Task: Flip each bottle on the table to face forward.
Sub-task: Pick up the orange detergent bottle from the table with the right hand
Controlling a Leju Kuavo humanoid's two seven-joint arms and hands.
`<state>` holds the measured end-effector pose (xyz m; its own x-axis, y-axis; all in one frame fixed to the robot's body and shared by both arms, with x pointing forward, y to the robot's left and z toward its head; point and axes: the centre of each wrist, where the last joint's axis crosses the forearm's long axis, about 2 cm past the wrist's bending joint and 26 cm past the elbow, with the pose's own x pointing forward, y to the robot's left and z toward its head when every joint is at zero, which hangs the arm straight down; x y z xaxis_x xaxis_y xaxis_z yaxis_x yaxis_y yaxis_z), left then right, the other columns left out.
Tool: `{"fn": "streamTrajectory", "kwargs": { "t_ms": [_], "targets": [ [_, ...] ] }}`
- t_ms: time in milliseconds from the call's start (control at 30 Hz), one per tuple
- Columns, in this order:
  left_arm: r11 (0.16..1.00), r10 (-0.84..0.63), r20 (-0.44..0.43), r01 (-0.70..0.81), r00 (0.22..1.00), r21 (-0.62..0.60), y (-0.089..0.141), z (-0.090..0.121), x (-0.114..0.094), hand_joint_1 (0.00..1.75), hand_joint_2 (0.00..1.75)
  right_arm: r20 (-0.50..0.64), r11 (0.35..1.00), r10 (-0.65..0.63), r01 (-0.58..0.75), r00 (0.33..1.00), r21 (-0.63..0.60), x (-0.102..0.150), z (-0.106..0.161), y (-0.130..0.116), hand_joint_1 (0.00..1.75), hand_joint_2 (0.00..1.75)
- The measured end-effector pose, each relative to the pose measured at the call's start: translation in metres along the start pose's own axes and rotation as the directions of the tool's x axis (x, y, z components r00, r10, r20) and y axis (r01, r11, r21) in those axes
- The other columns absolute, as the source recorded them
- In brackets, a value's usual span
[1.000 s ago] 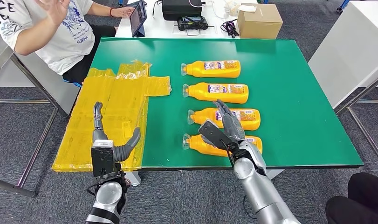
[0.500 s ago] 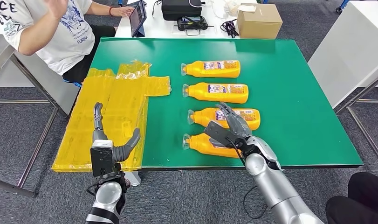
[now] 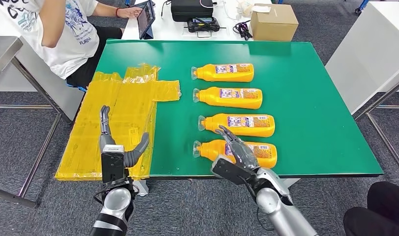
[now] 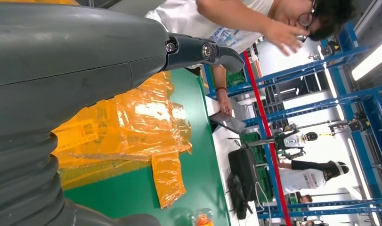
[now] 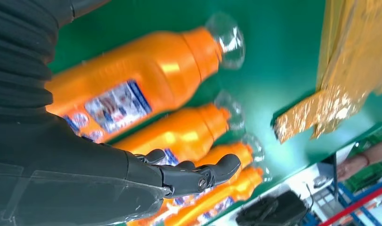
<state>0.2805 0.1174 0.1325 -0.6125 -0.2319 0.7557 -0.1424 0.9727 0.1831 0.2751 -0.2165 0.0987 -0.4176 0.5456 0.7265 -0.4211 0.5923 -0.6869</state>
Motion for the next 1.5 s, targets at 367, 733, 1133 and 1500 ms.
{"fn": "streamTrajectory", "kwargs": {
  "t_ms": [367,733,1133,1500],
  "targets": [
    [1.0,0.019,-0.011,-0.019,1.0,0.001,-0.002,0.0,-0.003,0.0,1.75,-0.052,0.997,0.042,-0.038,0.998,0.073,-0.008,0.03,0.016,0.0,1.75],
    [0.999,0.046,-0.019,-0.046,0.999,0.011,0.001,-0.002,-0.004,0.0,1.75,-0.126,0.956,0.292,-0.29,0.948,0.04,-0.009,0.059,-0.019,0.0,1.75],
    [0.998,-0.055,0.047,0.055,0.997,0.011,-0.004,-0.004,0.002,0.0,1.75,-0.055,0.876,0.454,-0.457,0.889,-0.155,0.011,0.029,-0.03,0.0,1.75],
    [1.0,-0.015,0.024,0.016,1.0,-0.017,-0.008,-0.003,0.005,0.0,1.75,-0.138,0.899,0.421,-0.433,0.896,-0.068,-0.007,-0.002,-0.038,0.0,1.75]
  ]
}}
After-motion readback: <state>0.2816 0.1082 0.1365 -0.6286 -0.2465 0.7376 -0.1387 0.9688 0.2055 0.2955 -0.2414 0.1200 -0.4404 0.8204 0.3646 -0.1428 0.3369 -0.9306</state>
